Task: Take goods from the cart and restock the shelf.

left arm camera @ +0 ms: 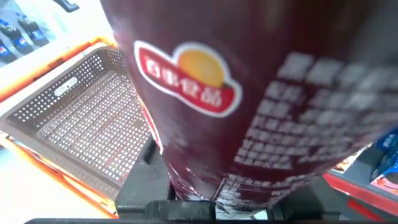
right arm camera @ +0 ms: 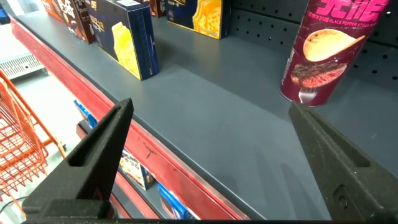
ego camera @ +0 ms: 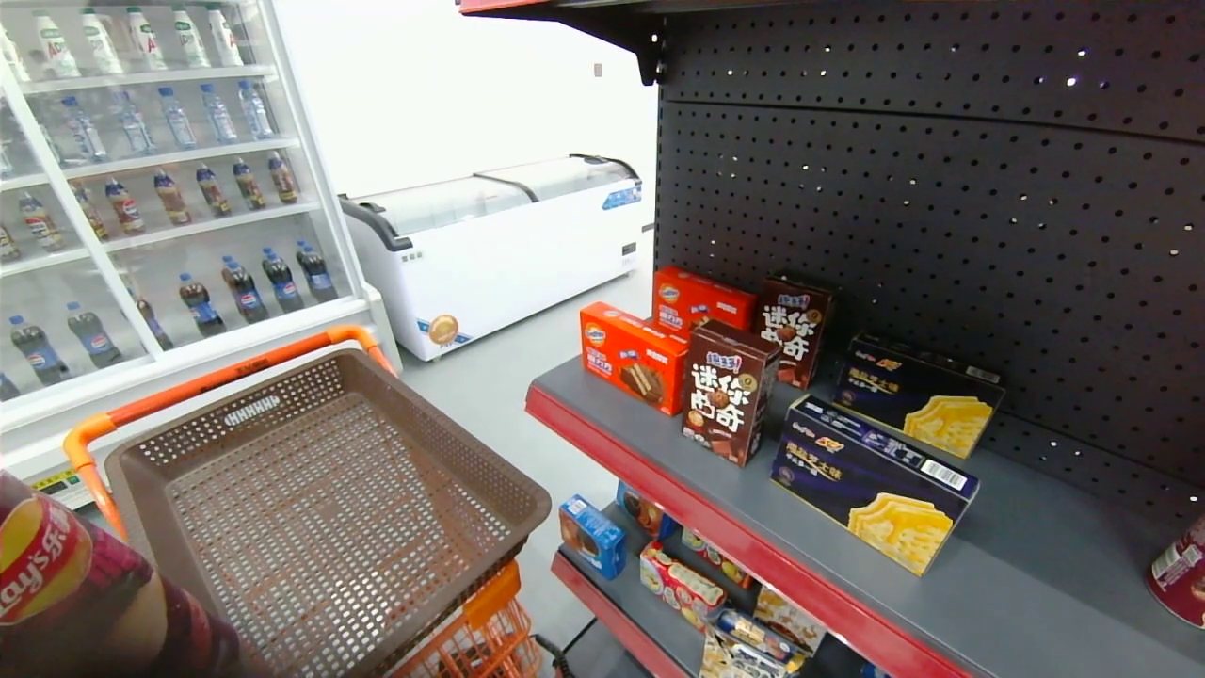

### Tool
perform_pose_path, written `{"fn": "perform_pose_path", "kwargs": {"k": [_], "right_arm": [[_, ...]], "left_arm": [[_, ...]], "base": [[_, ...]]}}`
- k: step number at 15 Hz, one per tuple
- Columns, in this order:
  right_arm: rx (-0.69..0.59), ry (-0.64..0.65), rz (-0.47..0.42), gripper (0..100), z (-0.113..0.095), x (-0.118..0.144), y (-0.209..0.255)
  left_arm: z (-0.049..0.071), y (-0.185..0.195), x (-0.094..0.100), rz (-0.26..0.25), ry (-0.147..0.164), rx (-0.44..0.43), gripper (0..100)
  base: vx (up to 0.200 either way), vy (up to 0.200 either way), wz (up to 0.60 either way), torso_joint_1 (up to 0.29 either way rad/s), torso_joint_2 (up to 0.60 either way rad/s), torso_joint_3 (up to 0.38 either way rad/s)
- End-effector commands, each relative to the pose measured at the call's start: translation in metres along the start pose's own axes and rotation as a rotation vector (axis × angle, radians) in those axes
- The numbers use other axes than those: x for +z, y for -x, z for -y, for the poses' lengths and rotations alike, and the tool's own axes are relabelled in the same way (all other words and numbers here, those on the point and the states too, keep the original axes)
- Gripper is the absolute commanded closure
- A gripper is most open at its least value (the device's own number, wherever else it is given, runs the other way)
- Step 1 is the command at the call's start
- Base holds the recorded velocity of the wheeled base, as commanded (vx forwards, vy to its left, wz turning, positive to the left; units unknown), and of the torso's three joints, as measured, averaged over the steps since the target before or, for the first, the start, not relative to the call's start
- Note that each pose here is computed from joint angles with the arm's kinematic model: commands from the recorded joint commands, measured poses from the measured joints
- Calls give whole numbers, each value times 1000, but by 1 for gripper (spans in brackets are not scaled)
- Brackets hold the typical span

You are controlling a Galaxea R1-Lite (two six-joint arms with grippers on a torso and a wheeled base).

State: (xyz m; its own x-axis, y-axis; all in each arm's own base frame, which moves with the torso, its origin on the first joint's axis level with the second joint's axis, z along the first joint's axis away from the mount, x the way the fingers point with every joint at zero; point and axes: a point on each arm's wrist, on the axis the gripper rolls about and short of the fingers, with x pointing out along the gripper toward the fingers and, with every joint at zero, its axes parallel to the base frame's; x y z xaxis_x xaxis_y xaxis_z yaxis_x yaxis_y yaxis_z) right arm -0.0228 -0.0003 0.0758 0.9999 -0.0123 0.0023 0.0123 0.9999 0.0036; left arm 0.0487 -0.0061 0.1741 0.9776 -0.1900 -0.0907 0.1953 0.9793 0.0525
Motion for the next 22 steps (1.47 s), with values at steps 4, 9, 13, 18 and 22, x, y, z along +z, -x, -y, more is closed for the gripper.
{"fn": "perform_pose_path", "kwargs": {"k": [4, 9, 13, 18, 22], "right_arm": [[0, 1, 1, 0, 0, 0, 0], [0, 1, 1, 0, 0, 0, 0], [0, 1, 1, 0, 0, 0, 0], [0, 1, 1, 0, 0, 0, 0], [-1, 1, 1, 0, 0, 0, 0]], "left_arm": [[0, 2, 0, 12, 41, 2, 100], [2, 10, -15, 12, 41, 2, 100], [3, 16, -23, 21, 42, 2, 100], [4, 17, -27, 19, 42, 2, 100], [4, 20, -25, 39, 47, 6, 100]], "base": [[0, 0, -600, -5, 0, 2], [0, 0, -600, 5, 0, 4], [0, 0, -600, 1, 5, -1], [0, 0, -600, 2, 1, 4], [0, 0, 0, 0, 0, 0]]}}
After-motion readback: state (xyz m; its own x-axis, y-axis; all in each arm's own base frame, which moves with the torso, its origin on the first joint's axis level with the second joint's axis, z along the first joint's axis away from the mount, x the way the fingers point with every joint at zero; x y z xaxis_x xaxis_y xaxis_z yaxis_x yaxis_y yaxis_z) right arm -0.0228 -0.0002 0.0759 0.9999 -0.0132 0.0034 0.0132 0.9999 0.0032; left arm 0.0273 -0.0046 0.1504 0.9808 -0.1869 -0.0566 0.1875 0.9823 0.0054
